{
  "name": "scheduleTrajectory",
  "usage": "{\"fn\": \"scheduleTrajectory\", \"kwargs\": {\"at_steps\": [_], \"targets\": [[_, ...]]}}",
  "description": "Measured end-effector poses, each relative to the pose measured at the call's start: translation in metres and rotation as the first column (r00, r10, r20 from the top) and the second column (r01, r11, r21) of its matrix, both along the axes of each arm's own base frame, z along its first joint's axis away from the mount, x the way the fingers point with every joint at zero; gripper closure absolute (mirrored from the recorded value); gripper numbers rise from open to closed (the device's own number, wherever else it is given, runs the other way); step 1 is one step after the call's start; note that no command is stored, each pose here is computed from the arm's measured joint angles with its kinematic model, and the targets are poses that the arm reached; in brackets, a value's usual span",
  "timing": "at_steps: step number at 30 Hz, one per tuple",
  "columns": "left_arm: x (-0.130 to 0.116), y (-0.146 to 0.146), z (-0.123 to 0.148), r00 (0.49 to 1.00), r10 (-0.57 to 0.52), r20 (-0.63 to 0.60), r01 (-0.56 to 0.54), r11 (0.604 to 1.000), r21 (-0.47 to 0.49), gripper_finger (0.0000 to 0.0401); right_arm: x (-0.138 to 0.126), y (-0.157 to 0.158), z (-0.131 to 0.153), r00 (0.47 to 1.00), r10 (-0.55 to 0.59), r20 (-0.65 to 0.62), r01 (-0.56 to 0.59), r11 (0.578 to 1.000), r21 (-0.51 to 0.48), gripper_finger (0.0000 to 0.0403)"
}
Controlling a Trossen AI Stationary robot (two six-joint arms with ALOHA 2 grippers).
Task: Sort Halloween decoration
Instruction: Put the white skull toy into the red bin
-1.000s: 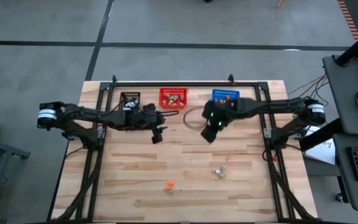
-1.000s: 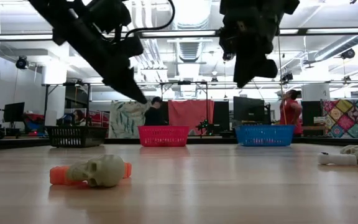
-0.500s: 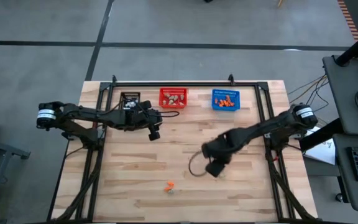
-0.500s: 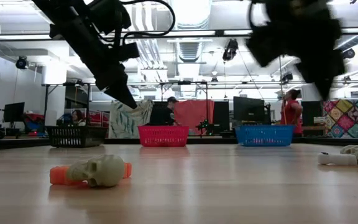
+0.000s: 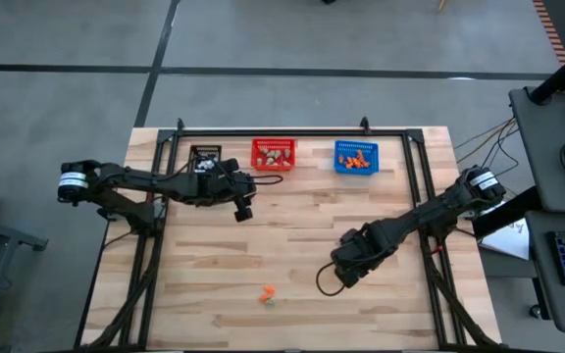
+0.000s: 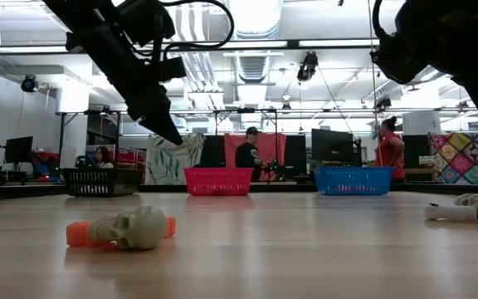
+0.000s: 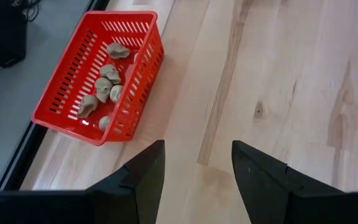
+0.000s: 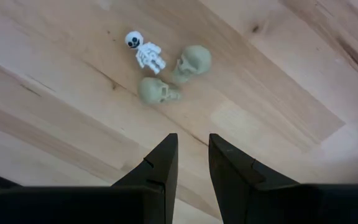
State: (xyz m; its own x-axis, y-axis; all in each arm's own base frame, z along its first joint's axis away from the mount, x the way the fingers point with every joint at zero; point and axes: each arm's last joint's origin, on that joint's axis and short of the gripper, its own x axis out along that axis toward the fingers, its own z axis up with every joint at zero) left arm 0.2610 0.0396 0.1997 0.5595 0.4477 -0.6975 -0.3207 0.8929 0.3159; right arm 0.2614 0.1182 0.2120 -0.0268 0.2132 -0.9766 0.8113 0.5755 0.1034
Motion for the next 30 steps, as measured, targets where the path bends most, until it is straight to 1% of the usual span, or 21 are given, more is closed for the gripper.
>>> {"fn": "scheduleTrajectory", "kwargs": {"at_steps": [8, 11, 12, 15, 16, 17, 18, 20, 24, 30], "targets": [[0.000, 0.000, 0.000, 1.000, 0.004, -0.002, -0.004, 1.000, -0.004, 0.0233, 0.003, 0.001, 0.000, 0.998, -0.065, 0.013, 0.065, 0.998, 0.010, 0.0323], [0.000, 0.000, 0.000, 1.000, 0.004, -0.002, -0.004, 1.000, -0.004, 0.0233, 0.004, 0.001, -0.001, 0.996, -0.086, 0.024, 0.086, 0.996, -0.012, 0.0323], [0.000, 0.000, -0.001, 1.000, 0.004, -0.002, -0.004, 1.000, -0.004, 0.0233, 0.006, 0.001, -0.002, 0.996, -0.085, 0.033, 0.086, 0.996, -0.016, 0.0323], [0.000, 0.000, -0.001, 1.000, 0.001, -0.004, -0.001, 1.000, -0.002, 0.0233, 0.009, 0.004, -0.005, 0.998, -0.053, 0.045, 0.052, 0.999, 0.017, 0.0328], [0.000, 0.000, -0.001, 1.000, -0.002, -0.006, 0.002, 1.000, 0.000, 0.0233, 0.011, 0.003, -0.006, 0.997, -0.042, 0.062, 0.042, 0.999, 0.008, 0.0333], [0.000, 0.000, -0.001, 1.000, -0.003, -0.007, 0.003, 1.000, 0.002, 0.0233, 0.012, 0.003, -0.007, 0.996, -0.042, 0.081, 0.044, 0.999, -0.023, 0.0337], [0.000, 0.000, -0.001, 1.000, -0.004, -0.007, 0.004, 1.000, 0.002, 0.0233, 0.013, 0.002, -0.008, 0.994, -0.058, 0.095, 0.064, 0.997, -0.053, 0.0340], [0.000, 0.000, -0.001, 1.000, -0.005, -0.007, 0.005, 1.000, 0.002, 0.0233, 0.017, 0.003, -0.010, 0.987, -0.113, 0.115, 0.120, 0.991, -0.053, 0.0340], [0.000, 0.000, -0.001, 1.000, -0.006, -0.009, 0.006, 1.000, 0.004, 0.0233, 0.021, 0.004, -0.014, 0.982, -0.160, 0.095, 0.162, 0.987, -0.009, 0.0313], [0.000, 0.000, -0.001, 1.000, -0.006, -0.008, 0.006, 1.000, 0.004, 0.0233, 0.021, 0.003, -0.020, 0.970, -0.239, 0.042, 0.240, 0.970, -0.031, 0.0268]]}}
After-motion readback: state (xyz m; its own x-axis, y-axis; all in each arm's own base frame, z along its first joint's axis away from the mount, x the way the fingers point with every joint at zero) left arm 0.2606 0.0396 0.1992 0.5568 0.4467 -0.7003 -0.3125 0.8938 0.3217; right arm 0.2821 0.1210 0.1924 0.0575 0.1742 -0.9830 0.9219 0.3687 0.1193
